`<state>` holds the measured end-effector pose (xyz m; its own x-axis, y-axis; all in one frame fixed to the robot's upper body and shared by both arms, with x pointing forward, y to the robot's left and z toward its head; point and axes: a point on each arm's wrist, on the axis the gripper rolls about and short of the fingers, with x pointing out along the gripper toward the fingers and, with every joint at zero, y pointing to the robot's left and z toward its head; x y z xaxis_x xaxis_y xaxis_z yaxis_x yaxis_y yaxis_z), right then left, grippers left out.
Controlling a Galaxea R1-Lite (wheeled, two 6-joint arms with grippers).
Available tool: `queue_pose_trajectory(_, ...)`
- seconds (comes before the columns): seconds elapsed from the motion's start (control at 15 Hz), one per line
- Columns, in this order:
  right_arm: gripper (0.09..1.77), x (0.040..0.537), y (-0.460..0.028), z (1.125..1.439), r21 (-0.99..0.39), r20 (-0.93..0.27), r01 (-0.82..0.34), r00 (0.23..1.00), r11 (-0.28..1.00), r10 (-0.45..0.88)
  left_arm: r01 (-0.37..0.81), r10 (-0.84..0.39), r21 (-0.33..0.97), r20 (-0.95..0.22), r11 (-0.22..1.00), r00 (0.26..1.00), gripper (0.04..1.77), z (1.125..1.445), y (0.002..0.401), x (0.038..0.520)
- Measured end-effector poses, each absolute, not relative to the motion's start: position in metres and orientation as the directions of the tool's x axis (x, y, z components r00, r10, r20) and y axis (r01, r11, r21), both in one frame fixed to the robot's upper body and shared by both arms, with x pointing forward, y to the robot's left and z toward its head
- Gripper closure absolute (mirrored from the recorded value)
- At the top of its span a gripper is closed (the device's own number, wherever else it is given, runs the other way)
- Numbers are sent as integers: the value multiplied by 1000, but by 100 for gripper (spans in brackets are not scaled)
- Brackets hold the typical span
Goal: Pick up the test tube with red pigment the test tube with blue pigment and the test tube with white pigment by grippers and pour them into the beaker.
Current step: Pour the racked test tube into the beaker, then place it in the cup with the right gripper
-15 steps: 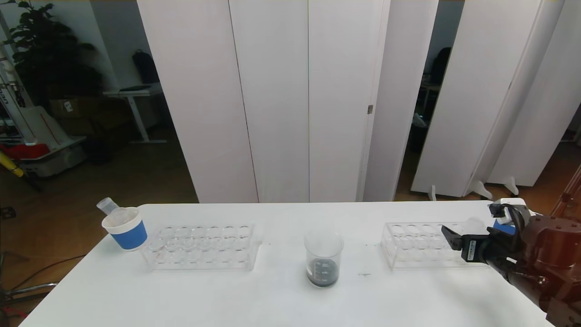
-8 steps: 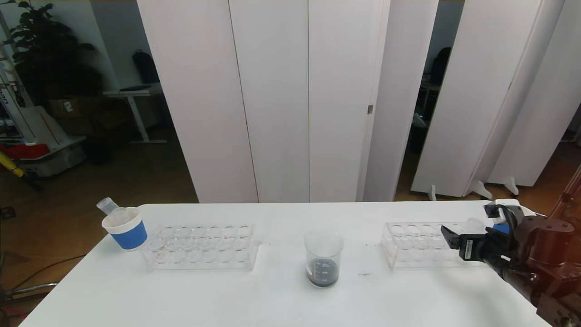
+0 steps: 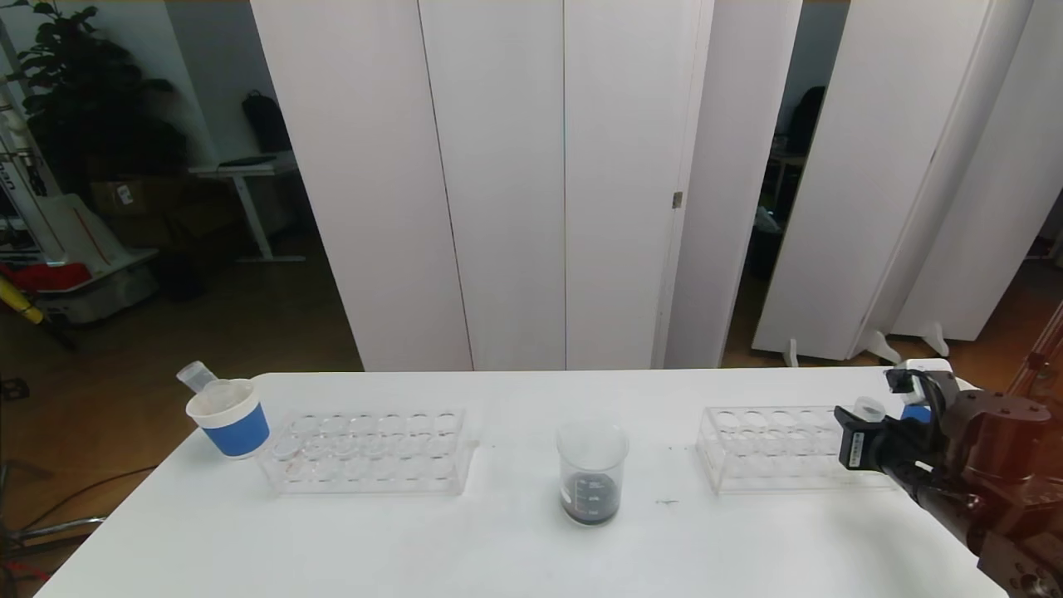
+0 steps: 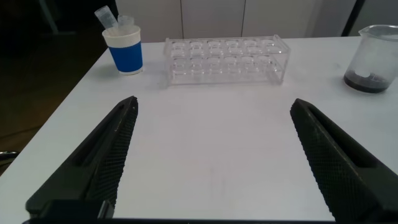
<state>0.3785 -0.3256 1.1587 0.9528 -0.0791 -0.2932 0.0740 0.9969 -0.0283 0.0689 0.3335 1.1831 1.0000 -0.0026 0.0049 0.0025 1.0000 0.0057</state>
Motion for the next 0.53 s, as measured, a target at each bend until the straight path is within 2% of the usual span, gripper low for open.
queue_pose_trajectory(0.07,116,378,-325,1159,-28,-293,72,953,997,-77,2,-2,6,5,1000,1000,6,1183,334,69)
queue_pose_trajectory(0.13,129,379,-326,1159,-27,-293,74,953,997,-79,2,-2,6,5,1000,1000,6,1183,334,69)
queue_pose_trajectory(0.53,128,379,-326,1159,-19,-290,75,954,997,-78,3,-3,6,5,1000,1000,6,1183,334,69)
